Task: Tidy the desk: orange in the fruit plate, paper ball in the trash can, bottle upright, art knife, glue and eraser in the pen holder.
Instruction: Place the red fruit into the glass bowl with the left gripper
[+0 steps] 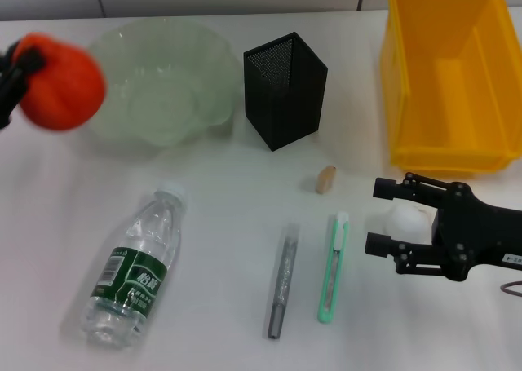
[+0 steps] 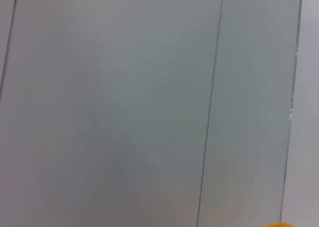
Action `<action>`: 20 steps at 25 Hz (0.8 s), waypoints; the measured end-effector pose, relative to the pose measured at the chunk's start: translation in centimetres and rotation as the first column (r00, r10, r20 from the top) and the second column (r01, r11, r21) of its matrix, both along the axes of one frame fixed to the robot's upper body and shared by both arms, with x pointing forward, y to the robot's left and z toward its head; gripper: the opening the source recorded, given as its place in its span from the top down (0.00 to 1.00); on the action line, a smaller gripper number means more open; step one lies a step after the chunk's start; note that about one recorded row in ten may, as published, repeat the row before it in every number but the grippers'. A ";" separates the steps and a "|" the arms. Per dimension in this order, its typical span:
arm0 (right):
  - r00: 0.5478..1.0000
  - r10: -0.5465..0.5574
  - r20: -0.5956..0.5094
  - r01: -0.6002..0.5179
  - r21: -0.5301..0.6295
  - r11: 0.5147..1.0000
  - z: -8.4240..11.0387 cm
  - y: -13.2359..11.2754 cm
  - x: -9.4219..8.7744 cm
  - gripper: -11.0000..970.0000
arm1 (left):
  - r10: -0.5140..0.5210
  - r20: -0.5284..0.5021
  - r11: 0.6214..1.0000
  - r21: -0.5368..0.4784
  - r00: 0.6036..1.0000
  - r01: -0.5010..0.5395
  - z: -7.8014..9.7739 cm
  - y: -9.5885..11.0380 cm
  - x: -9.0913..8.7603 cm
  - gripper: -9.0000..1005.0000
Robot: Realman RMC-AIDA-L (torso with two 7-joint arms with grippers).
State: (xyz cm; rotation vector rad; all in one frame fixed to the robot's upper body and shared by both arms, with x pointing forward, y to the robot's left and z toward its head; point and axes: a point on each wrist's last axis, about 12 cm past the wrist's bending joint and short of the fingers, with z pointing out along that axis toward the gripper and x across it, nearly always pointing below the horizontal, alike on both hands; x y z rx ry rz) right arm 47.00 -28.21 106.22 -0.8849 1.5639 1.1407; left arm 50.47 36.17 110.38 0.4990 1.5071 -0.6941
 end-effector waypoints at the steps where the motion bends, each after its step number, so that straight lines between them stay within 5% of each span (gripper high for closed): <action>1: 1.000 -0.002 -0.003 0.002 0.009 1.000 0.1 -0.1 0.0 0.14 | 0.000 -0.002 1.000 -0.001 1.000 0.000 0.1 -0.5 1.0 0.87; 6: 1.000 0.005 0.003 -0.005 0.045 0.999 0.8 -0.5 -0.2 0.14 | 0.008 -0.040 1.000 0.029 0.999 -0.007 -0.3 -3.9 5.5 0.86; 11: 0.999 0.004 -0.044 -0.001 0.059 0.998 1.8 -1.2 0.2 0.14 | 0.065 -0.082 0.998 0.031 0.994 -0.063 -1.0 -5.6 7.7 0.87; 17: 0.995 0.032 -0.091 -0.031 0.016 0.999 4.1 -1.8 1.1 0.14 | 0.054 -0.091 0.997 0.054 0.994 -0.049 -1.2 -6.8 8.5 0.64; 20: 0.993 0.024 -0.111 -0.030 -0.058 0.998 6.9 -2.4 2.3 0.14 | 0.037 -0.074 0.997 0.068 0.997 -0.032 -1.0 -6.5 8.2 0.54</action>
